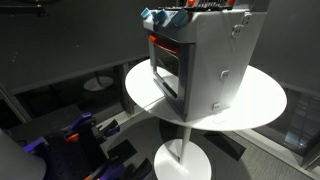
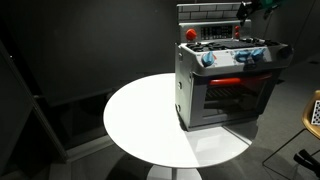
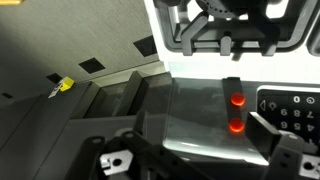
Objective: Turn the top right orange button on the stove
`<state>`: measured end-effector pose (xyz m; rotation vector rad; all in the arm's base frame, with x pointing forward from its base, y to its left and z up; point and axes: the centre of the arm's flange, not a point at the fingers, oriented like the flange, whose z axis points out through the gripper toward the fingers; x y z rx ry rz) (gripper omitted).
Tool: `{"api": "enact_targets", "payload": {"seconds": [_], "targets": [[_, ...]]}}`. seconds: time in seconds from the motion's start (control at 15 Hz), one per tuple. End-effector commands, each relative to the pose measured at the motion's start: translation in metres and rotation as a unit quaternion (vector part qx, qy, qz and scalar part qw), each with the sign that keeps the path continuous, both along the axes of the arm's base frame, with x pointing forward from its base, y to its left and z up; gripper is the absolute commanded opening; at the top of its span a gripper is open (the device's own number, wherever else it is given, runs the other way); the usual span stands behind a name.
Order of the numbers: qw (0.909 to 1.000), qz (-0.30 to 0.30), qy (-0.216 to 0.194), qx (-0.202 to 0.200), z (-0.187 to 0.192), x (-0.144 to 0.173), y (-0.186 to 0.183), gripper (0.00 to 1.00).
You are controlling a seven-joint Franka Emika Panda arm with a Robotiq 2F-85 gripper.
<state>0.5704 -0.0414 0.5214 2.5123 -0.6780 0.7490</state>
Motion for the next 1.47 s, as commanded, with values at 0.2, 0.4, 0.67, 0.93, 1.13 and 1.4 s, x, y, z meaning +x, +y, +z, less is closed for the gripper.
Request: {"api": "enact_targets", "payload": {"seconds": [0.2, 0.4, 0.67, 0.93, 1.13, 1.4], "targets": [[0.9999, -0.017, 0.002, -0.001, -0.005, 0.023, -0.008, 1.00], [0.9998, -0.020, 0.005, 0.001, -0.008, 0.028, -0.012, 1.00], [0.9997, -0.025, 0.006, 0.002, -0.010, 0.033, -0.018, 1.00], [0.9996, -0.029, 0.007, 0.002, -0.011, 0.037, -0.024, 1.00], [0.9994, -0.033, 0.008, 0.003, -0.010, 0.036, -0.027, 1.00], [0.9984, -0.036, 0.025, 0.037, -0.003, 0.022, -0.015, 1.00]]}}
